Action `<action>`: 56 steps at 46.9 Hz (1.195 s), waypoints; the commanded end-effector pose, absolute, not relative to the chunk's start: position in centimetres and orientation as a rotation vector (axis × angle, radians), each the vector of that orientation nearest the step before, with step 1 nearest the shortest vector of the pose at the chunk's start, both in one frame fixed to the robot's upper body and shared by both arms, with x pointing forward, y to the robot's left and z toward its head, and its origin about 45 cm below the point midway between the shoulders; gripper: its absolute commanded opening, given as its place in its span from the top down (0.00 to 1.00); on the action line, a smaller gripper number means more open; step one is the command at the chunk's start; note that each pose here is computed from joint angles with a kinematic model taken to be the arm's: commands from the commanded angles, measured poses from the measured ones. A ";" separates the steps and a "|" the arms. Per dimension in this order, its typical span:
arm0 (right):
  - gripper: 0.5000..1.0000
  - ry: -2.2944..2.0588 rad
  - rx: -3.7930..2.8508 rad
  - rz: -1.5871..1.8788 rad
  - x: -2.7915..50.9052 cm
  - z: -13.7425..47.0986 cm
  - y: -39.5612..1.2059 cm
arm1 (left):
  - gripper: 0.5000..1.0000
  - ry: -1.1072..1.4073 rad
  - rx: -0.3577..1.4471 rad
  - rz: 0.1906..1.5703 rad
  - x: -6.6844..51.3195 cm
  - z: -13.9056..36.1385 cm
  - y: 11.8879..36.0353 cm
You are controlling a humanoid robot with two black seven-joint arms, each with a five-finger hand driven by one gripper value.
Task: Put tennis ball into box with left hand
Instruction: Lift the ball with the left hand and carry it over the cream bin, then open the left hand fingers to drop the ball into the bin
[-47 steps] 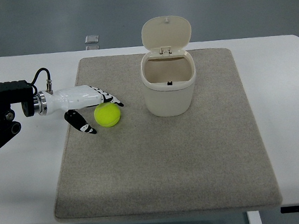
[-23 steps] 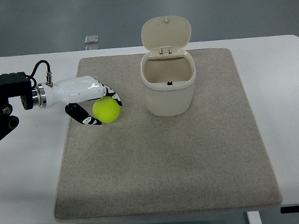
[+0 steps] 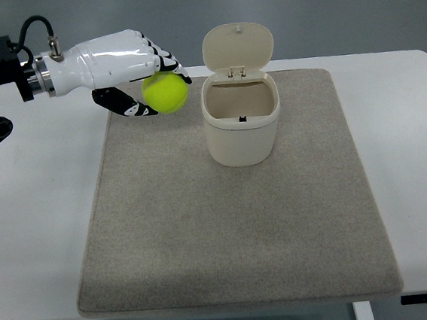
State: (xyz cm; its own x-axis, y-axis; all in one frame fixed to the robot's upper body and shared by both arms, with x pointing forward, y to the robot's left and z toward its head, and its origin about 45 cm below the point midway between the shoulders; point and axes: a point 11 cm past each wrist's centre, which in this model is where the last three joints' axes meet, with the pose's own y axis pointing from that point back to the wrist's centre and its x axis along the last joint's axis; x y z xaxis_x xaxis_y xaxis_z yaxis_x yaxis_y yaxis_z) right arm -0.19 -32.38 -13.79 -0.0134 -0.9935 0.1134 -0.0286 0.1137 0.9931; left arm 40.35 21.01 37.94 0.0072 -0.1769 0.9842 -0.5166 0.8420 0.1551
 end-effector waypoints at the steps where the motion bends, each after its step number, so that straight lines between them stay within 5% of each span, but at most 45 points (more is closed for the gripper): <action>1: 0.17 -1.291 1.140 -1.120 -0.2 -13.8 -32.4 | 1.00 -1.597 0.536 0.274 40.5 38.9 19.4; 15: 0.17 -1.291 1.142 -1.118 -0.1 -13.8 -32.4 | 1.00 -1.699 0.535 0.129 41.1 38.3 14.1; 26: 0.17 -1.291 1.141 -1.117 -0.1 -13.8 -32.4 | 1.00 -1.691 0.538 0.129 42.2 36.9 12.3; 31: 0.17 -1.291 1.140 -1.118 -0.2 -13.8 -32.4 | 0.57 -1.683 0.537 0.138 42.5 36.7 12.1; 37: 0.17 -1.291 1.140 -1.120 -0.2 -13.8 -32.4 | 0.17 -1.665 0.521 0.146 42.5 36.5 11.6; 56: 0.17 -1.290 1.141 -1.119 -0.2 -13.8 -32.4 | 0.02 -1.677 0.497 0.179 42.5 36.2 12.2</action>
